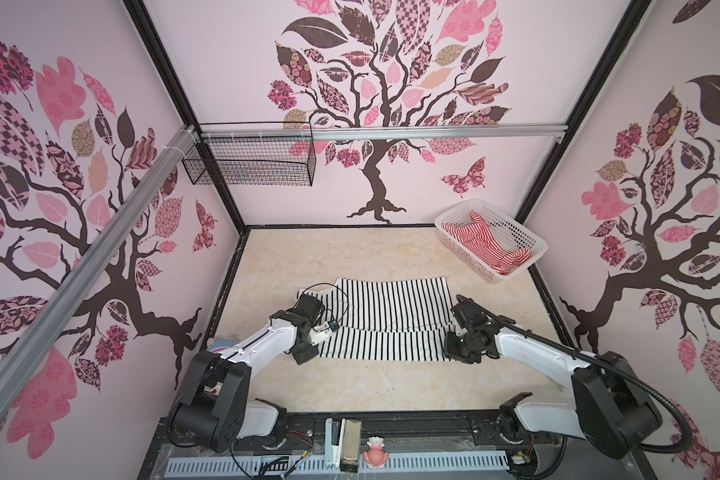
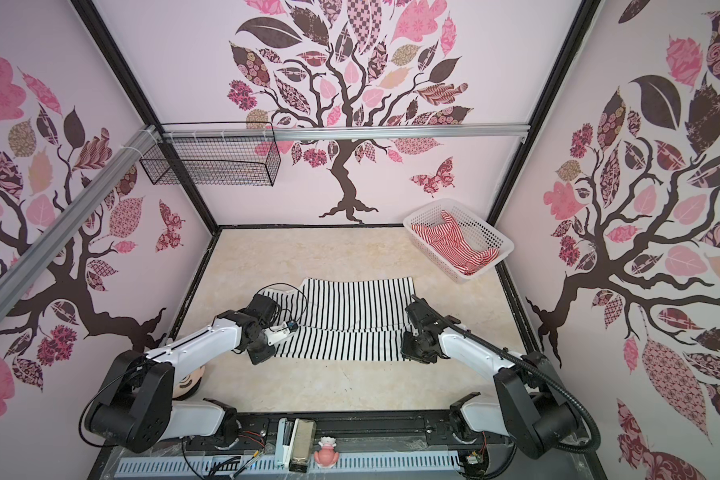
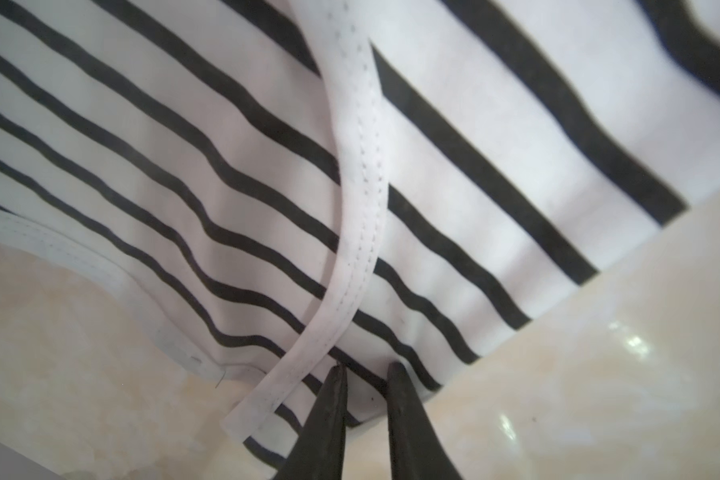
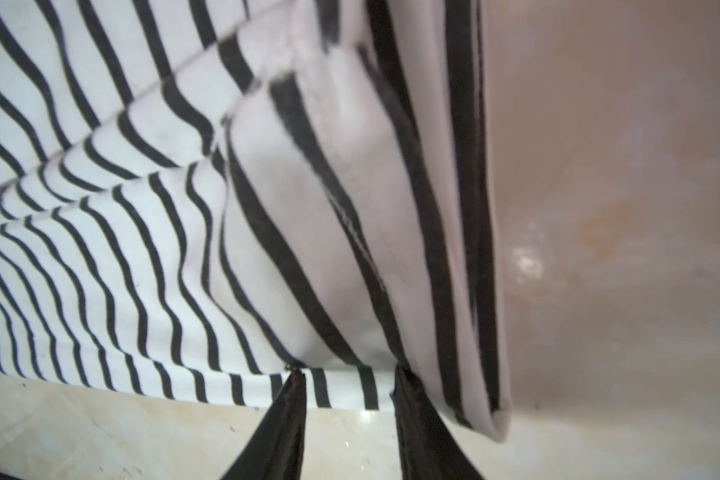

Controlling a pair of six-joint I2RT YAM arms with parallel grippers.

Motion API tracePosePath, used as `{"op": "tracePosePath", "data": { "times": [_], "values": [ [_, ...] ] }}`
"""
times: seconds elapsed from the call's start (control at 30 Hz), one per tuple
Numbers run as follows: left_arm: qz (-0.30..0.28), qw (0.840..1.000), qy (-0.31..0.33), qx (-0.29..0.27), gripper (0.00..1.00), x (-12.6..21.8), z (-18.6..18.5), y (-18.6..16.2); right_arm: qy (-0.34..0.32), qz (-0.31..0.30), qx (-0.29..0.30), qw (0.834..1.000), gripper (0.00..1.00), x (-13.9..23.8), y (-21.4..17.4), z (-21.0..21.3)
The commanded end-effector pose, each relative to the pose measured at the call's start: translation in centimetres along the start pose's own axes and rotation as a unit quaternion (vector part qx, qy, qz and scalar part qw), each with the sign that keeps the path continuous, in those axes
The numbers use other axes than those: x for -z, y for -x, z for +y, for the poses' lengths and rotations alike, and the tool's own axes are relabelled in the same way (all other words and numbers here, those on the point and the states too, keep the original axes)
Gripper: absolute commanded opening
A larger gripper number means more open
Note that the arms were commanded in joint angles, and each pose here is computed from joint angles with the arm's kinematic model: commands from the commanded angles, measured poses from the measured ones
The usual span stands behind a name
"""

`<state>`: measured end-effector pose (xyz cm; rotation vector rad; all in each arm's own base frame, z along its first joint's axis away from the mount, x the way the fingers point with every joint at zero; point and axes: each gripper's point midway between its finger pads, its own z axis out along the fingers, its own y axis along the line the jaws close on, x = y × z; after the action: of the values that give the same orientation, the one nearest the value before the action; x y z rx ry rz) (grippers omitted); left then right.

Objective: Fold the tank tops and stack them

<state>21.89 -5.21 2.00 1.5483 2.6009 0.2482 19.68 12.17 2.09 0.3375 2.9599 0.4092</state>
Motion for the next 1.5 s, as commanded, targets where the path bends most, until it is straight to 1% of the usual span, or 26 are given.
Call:
{"op": "tracePosePath", "data": {
  "times": [0.0,0.1,0.2,0.23,0.27,0.33,0.37,0.47,0.53,0.63,0.73,0.83,1.03,1.27,1.33,1.47],
  "values": [
    [0.019,0.998,-0.040,-0.033,0.21,0.4,-2.1,-1.7,-0.002,0.028,-0.004,1.000,0.47,1.9,-1.6,0.1],
    [0.001,1.000,-0.004,-0.019,0.25,1.9,0.0,-0.5,-0.005,-0.024,0.008,1.000,0.56,4.9,0.9,1.5],
    [-0.048,0.998,0.034,0.010,0.32,4.0,3.1,2.4,0.003,-0.075,0.019,0.997,0.62,7.0,4.0,3.3],
    [-0.071,0.996,0.055,0.028,0.37,4.7,4.6,3.8,0.005,-0.089,0.025,0.996,0.62,7.2,5.1,4.0],
    [-0.092,0.992,0.071,0.046,0.46,5.3,6.0,5.2,0.005,-0.104,0.029,0.994,0.64,7.5,6.3,4.6],
    [-0.131,0.985,0.086,0.079,0.57,6.2,8.4,7.9,0.003,-0.124,0.034,0.992,0.65,7.7,8.7,5.7],
    [-0.149,0.980,0.090,0.096,0.58,6.6,9.7,9.3,0.006,-0.130,0.033,0.991,0.65,7.7,10.1,6.3],
    [-0.170,0.973,0.072,0.137,0.59,6.7,12.5,12.7,0.012,-0.151,0.013,0.988,0.65,7.5,14.6,6.7],
    [-0.181,0.969,0.057,0.159,0.60,6.3,14.2,14.7,0.002,-0.163,-0.001,0.987,0.64,7.5,17.6,6.3],
    [-0.180,0.967,0.039,0.177,0.61,4.9,16.0,16.8,-0.011,-0.172,-0.011,0.985,0.62,6.9,21.5,5.7],
    [-0.165,0.970,0.015,0.178,0.60,3.1,17.0,18.1,-0.015,-0.164,-0.023,0.986,0.60,5.5,24.3,4.9],
    [-0.157,0.971,-0.006,0.181,0.60,1.7,17.5,18.7,-0.009,-0.149,-0.033,0.988,0.57,4.1,26.3,4.1],
    [-0.157,0.968,-0.033,0.191,0.60,-0.3,17.7,18.9,-0.013,-0.127,-0.041,0.991,0.51,1.9,28.0,2.9],
    [-0.161,0.964,-0.049,0.204,0.58,-1.8,18.1,19.5,-0.021,-0.107,-0.044,0.993,0.50,-0.9,28.4,2.2],
    [-0.160,0.963,-0.054,0.208,0.55,-2.1,18.2,19.7,-0.022,-0.100,-0.043,0.994,0.50,-1.6,28.4,2.1],
    [-0.160,0.962,-0.070,0.210,0.38,-2.3,18.1,20.0,-0.009,-0.086,-0.042,0.995,0.49,-2.5,28.2,2.5]
  ]
}}
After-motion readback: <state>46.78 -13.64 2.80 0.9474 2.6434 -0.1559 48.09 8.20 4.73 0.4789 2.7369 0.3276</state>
